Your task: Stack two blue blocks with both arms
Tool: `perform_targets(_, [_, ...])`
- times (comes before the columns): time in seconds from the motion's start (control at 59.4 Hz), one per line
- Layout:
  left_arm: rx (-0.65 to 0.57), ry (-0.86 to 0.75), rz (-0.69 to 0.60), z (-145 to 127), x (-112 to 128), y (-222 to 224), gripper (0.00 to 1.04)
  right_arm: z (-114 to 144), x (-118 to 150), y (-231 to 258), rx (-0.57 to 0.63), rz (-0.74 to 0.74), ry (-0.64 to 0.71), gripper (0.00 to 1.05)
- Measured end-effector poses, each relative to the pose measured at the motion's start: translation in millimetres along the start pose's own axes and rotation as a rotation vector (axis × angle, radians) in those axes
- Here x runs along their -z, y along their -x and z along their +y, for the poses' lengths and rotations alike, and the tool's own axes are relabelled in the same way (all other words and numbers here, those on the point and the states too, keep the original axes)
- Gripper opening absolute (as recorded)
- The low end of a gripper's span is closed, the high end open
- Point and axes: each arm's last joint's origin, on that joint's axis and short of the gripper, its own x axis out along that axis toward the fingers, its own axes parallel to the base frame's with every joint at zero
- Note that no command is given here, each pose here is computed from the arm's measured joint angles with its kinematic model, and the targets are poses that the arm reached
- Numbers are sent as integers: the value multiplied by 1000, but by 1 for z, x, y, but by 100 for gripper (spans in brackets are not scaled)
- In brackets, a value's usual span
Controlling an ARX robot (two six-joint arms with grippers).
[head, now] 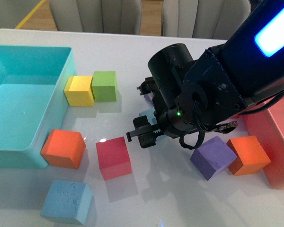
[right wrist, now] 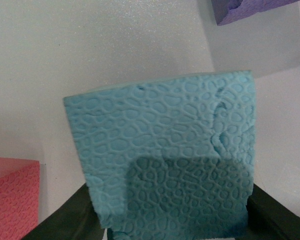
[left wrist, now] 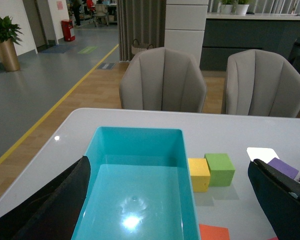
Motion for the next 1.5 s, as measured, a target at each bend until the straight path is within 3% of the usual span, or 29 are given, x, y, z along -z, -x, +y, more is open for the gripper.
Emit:
perform_targets(0.067, [0,0,0,0,0,0,96,-1,-2,6,-1,-15,-3,97])
perform_targets(0.387, [0,0,0,0,0,0,96,-19,-26,88,-16,-243,-42,96])
perform_targets(0.538, [0,0,0,0,0,0,96,-32,-14,140,5,-340,-38,96])
perform_targets(0.74, [0,0,0,0,0,0,96,-54,21,216,31,-456,-85,96])
perform_targets(0.824, [0,0,0,0,0,0,96,-70,48,246,273,-794,-177,79])
perform_targets(0.892, [0,0,0,0,0,0,96,-81,64,261,323,-949,-232,67])
perform_targets(1.245, [0,0,0,0,0,0,96,-101,117,272,329,-971,-222,4])
perform_targets(1.497, [0,0,0,0,0,0,96,-107,139,277,336,-969,-223,2])
